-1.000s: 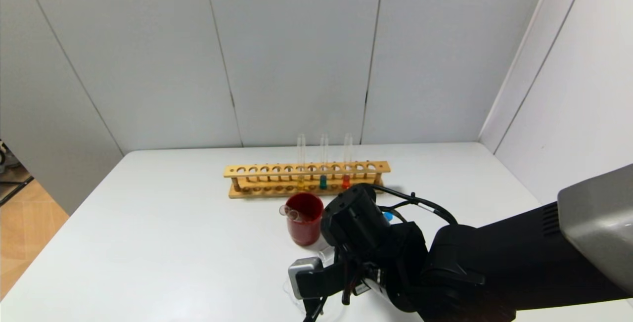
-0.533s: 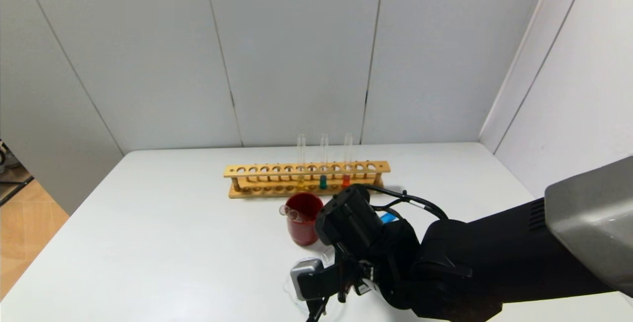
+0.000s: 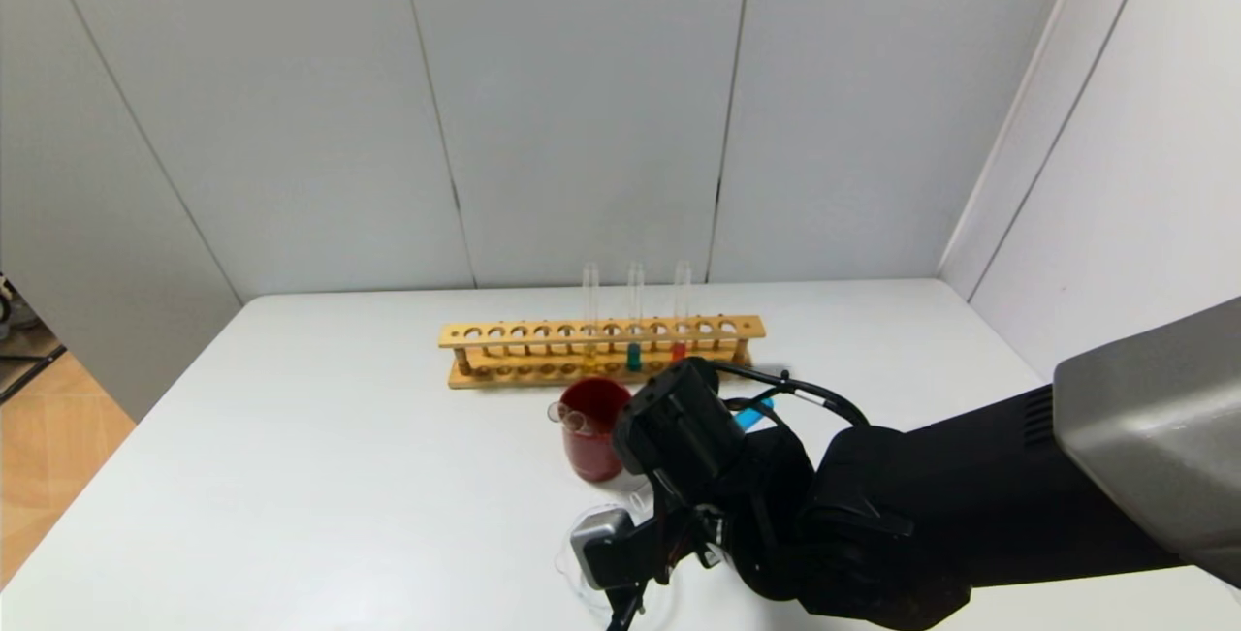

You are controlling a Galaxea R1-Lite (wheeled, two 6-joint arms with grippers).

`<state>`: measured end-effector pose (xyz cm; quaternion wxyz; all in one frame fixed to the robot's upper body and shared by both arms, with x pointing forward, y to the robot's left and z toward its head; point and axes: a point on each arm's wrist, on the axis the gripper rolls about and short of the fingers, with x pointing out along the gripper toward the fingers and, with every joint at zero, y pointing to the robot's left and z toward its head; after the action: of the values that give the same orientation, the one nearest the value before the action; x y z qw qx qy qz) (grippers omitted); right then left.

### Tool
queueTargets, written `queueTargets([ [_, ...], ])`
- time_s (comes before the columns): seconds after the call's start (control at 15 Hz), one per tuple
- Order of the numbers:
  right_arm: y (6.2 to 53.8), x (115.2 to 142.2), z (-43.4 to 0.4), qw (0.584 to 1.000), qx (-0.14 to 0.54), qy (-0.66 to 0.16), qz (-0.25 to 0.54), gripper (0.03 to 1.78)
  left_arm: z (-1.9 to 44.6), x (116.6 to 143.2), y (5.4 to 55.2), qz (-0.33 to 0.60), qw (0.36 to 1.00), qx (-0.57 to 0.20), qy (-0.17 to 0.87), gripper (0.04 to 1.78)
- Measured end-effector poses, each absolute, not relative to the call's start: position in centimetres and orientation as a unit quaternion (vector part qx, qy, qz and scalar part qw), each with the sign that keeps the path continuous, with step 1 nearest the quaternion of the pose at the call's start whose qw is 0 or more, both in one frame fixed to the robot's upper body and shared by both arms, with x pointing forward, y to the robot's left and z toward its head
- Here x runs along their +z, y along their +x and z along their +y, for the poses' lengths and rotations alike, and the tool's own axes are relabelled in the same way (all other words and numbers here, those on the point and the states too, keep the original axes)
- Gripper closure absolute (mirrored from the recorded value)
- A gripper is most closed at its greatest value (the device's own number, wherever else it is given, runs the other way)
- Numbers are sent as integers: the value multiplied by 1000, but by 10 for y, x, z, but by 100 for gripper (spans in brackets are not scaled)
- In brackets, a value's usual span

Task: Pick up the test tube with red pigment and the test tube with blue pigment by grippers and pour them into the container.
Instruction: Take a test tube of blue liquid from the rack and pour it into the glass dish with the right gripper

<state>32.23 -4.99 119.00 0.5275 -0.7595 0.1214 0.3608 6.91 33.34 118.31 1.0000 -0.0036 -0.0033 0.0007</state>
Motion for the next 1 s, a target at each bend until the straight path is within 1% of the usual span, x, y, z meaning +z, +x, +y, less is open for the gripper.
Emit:
queueTargets([
  [0.6,314,1188,-40,487,347,-795,104,142,333,1183,69,-3,1000,1,-4,7],
  [1.0,311,1184,-40,479,350,-798,106,142,333,1183,69,-3,1000,1,-4,7],
])
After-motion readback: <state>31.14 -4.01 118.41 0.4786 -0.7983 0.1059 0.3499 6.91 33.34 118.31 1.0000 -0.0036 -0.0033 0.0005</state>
